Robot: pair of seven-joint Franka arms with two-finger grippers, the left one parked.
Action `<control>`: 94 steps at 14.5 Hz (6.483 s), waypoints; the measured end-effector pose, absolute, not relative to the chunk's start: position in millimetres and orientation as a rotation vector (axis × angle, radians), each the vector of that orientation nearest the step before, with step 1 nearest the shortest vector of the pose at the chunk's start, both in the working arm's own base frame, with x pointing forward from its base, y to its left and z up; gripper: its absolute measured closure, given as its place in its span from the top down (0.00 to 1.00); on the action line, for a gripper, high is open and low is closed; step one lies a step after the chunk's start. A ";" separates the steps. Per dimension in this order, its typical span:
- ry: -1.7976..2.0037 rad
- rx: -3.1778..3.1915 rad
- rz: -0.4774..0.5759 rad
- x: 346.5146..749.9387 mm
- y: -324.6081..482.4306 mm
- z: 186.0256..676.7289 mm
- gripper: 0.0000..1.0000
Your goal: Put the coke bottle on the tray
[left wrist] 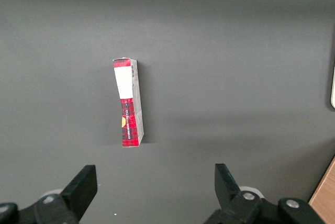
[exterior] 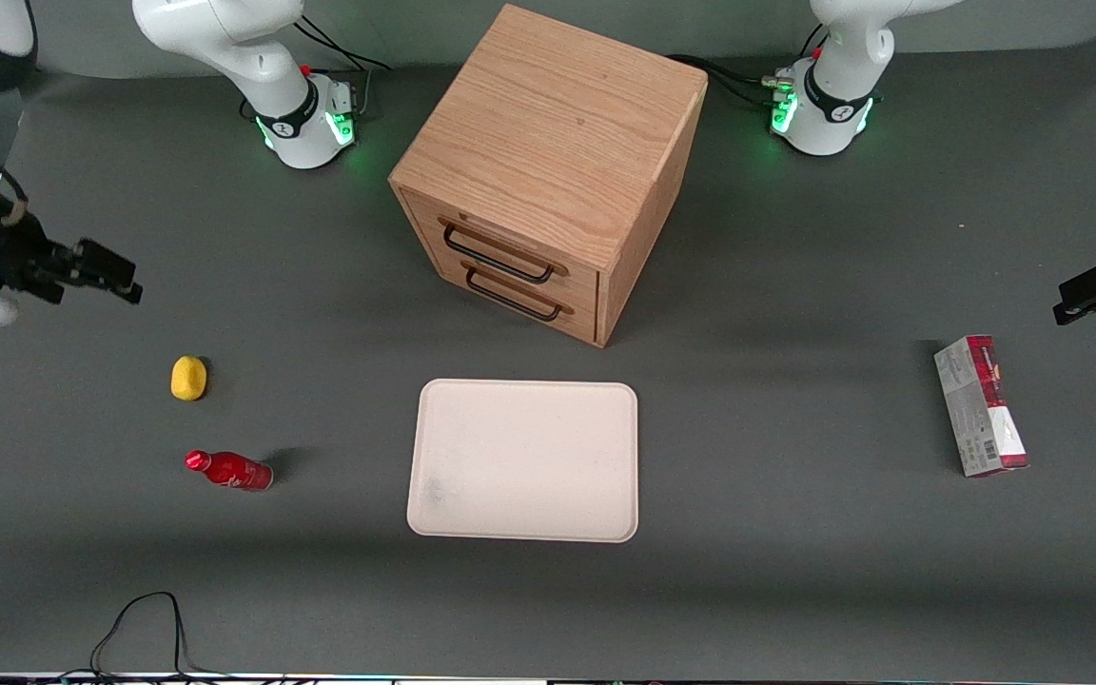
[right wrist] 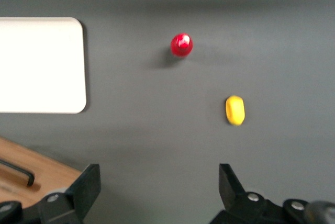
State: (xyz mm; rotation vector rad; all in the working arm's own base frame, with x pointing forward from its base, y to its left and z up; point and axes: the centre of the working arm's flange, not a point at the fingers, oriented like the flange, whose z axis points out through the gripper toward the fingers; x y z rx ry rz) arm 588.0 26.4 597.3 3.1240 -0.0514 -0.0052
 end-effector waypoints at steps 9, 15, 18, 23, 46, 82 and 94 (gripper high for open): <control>-0.007 3.088 -0.038 717.6 2.7 420.0 1.00; -0.046 3.094 -0.022 707.2 -7.9 332.0 1.00; -0.065 3.107 -0.024 701.2 -9.1 316.7 1.00; -0.022 3.123 0.008 700.2 -8.3 311.5 0.78; 0.124 3.165 -0.045 567.1 192.3 606.1 0.34; -0.004 3.136 0.024 651.9 206.0 537.7 1.00; -0.123 3.185 0.007 539.0 33.0 574.8 1.00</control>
